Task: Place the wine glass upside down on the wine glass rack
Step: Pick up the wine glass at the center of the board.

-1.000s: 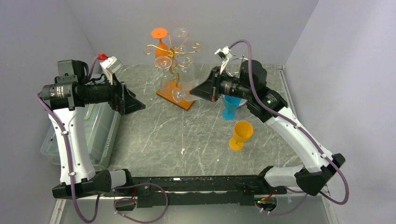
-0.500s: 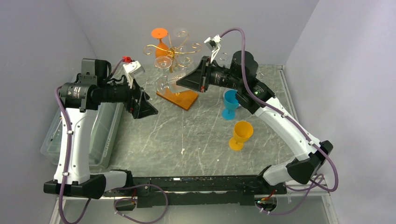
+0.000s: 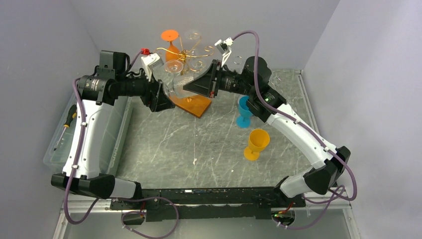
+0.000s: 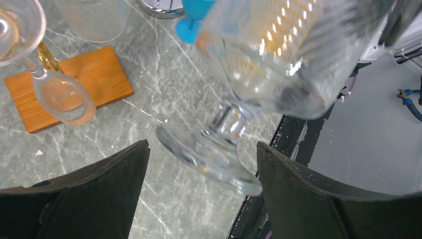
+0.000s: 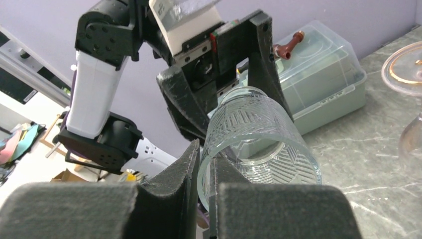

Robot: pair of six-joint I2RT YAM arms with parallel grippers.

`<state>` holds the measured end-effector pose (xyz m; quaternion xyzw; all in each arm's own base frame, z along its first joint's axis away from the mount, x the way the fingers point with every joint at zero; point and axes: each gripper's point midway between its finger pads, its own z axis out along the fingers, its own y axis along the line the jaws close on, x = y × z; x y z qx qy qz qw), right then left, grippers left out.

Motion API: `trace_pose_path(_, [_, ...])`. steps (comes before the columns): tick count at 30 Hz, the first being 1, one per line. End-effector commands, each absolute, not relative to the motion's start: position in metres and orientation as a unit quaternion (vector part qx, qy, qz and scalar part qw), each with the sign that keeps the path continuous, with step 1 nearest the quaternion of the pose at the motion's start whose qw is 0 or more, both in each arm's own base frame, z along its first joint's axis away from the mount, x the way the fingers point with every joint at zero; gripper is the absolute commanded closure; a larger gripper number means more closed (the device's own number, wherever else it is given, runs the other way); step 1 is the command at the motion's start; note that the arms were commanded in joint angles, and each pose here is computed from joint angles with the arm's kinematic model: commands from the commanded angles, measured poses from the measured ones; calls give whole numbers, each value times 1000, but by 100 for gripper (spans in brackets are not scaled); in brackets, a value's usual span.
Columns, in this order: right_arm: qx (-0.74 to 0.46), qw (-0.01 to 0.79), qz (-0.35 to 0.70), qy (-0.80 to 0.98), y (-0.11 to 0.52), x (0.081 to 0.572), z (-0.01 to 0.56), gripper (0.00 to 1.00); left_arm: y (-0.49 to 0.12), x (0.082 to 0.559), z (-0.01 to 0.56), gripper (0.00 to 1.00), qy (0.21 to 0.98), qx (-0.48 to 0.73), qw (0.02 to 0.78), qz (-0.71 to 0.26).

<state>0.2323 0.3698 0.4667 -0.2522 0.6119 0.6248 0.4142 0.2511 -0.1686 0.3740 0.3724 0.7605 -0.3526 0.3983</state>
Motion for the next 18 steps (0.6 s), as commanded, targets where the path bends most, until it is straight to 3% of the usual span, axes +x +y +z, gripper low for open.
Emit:
trace_pose_path(1, [-262,448,643,563,373,226,491,100,-169,261,398,18,745,372,442,-334])
trace_pose_path(5, [-263,444,644,565,376,225,485,100,-169,264,396,33,744,372,445,-331])
trace_pose_path(13, [-268,433,652,562,385,214,476,100,-169,265,392,88,743,385,448,-315])
trace_pose_path(15, [-269,422,657,564,388,210,469,100,-168,264,392,93,741,393,454,-302])
trace_pose_path(18, [-265,406,658,577,387,206,454,86,-164,262,396,97,731,413,469,-274])
